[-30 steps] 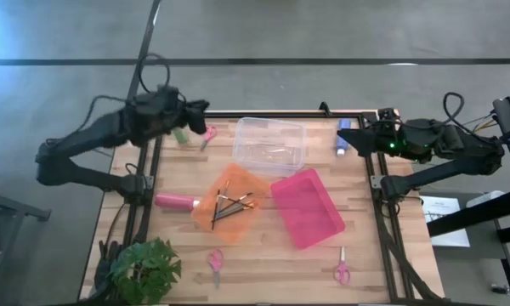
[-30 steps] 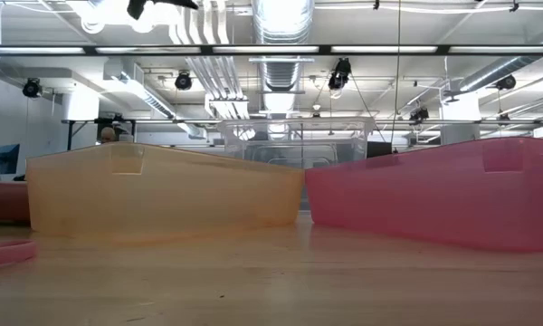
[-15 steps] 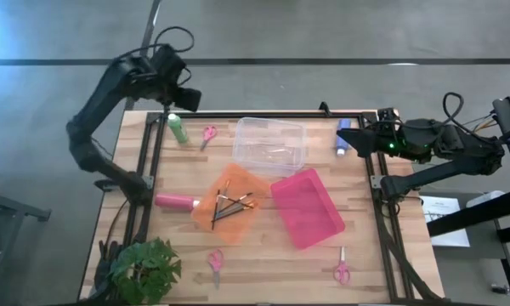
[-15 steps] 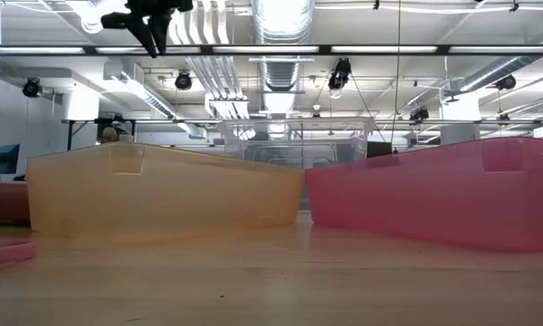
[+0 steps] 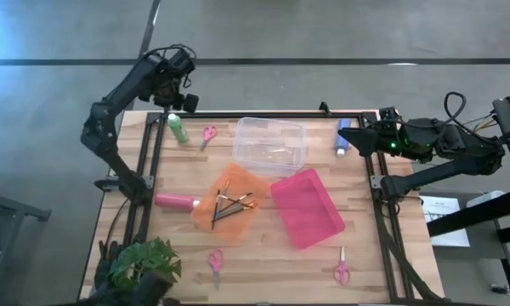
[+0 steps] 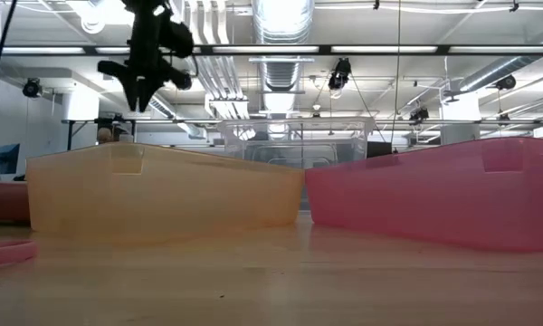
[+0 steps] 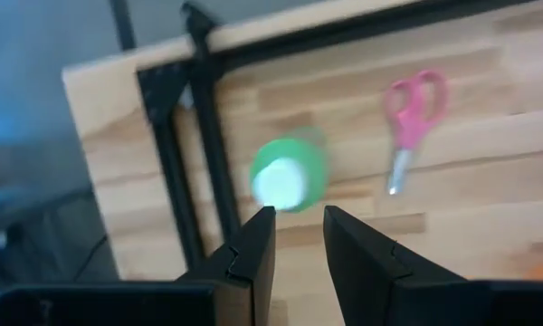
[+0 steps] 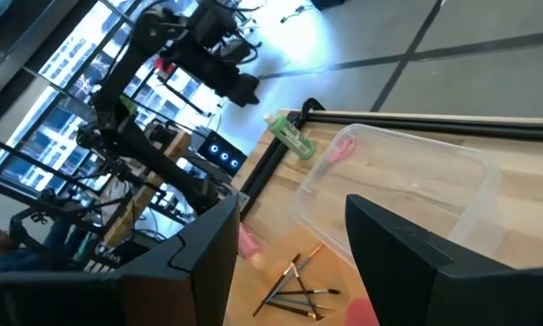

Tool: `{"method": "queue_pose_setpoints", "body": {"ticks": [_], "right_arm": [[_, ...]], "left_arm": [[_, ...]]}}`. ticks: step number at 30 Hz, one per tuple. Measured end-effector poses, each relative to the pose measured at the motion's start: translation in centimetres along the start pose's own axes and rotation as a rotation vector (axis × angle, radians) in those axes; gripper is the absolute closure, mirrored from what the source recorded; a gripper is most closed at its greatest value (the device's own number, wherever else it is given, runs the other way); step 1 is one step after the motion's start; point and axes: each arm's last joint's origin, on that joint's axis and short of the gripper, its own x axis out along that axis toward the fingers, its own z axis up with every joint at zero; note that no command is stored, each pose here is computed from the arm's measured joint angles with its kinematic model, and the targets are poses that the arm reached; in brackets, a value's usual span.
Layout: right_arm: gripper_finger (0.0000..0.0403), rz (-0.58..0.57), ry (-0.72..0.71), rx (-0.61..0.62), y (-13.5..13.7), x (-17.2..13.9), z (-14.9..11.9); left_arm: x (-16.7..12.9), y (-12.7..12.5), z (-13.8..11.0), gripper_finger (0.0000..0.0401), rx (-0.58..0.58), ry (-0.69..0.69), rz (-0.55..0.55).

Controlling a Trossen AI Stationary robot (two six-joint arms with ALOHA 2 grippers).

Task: Pick & Place Paint Supplies
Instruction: Put the green paint bottle into the transparent bin

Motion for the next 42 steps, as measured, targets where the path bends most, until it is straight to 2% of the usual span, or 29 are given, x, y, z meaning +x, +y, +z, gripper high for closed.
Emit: {"method": "queue_pose_setpoints", "body": {"ticks": [6,14,18,21,30,38,42], "right_arm": [[0.0206,0.000,0.000,-0.023,0.0,0.0,0.0],[0.0206,-0.004,-0.006,-0.042,0.0,0.0,0.0],[0.0206,-0.006,-0.013,-0.043,-0.1,-0.1,0.1],[0.0206,-0.010,-0.023,-0.042,-0.1,-0.2,0.2],[0.0206,-0.009,-0.024,-0.033,-0.2,-0.4,0.2],[0.0206,-0.011,-0.023,-0.034,-0.2,-0.4,0.2],[0.0206,-0.011,-0.022,-0.035,-0.2,-0.4,0.2]], "left_arm": [[2.1,1.6,-0.8,0.0284,-0.053,0.076,0.005],[2.4,1.8,-1.4,0.0175,-0.128,0.014,-0.056],[2.7,1.6,-1.0,0.0146,-0.152,-0.002,-0.064],[3.2,1.3,-0.5,0.0150,-0.171,0.002,-0.062],[4.2,0.9,0.1,0.0210,-0.170,0.028,-0.049],[4.4,1.1,0.2,0.0215,-0.170,0.027,-0.040],[5.6,1.0,-0.3,0.0215,-0.163,0.067,-0.021]]}}
